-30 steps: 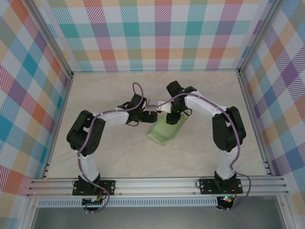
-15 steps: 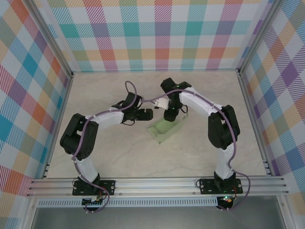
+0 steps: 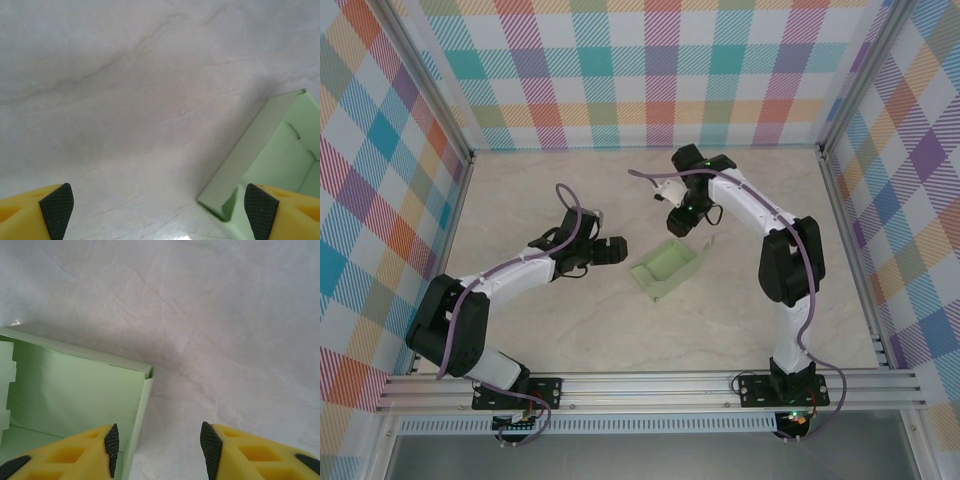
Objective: Fold the paper box
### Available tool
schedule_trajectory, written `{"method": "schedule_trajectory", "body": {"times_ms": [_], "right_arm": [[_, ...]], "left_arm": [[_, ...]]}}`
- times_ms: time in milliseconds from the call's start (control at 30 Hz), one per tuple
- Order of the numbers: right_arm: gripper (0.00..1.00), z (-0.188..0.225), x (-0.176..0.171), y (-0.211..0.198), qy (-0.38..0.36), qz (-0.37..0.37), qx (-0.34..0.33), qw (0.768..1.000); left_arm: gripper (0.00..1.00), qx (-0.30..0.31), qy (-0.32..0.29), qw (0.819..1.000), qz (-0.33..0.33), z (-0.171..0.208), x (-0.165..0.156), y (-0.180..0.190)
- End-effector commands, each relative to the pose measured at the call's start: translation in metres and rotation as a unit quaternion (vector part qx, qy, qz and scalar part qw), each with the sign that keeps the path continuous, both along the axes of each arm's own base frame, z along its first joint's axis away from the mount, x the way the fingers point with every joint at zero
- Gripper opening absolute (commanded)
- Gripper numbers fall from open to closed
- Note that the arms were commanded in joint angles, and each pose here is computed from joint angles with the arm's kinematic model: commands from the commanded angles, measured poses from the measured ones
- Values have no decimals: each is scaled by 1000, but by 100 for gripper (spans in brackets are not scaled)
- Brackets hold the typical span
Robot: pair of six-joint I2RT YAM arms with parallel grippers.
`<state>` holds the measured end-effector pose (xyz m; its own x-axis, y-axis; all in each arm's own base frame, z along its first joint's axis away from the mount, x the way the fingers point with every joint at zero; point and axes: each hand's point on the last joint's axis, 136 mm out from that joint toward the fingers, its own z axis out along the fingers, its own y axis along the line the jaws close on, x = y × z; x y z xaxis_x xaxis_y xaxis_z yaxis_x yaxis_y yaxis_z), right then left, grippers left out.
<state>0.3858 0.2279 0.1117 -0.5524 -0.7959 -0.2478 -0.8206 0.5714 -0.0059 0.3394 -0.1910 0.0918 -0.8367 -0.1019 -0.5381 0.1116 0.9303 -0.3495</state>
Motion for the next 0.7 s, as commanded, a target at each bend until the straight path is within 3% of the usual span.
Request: {"method": "schedule_trajectory", "body": {"times_ms": [0, 400, 667], "right_arm": [[50, -31, -22, -1, 70, -10, -12, 997], [42, -73, -16, -1, 97, -25, -34, 994], [11, -73, -7, 7, 69, -24, -12, 997]], "left_arm": [[90, -7, -15, 1000, 20, 10, 1, 8], [90, -5, -20, 1000, 21, 12, 1, 8], [91, -17, -32, 999, 24, 22, 2, 7]]}}
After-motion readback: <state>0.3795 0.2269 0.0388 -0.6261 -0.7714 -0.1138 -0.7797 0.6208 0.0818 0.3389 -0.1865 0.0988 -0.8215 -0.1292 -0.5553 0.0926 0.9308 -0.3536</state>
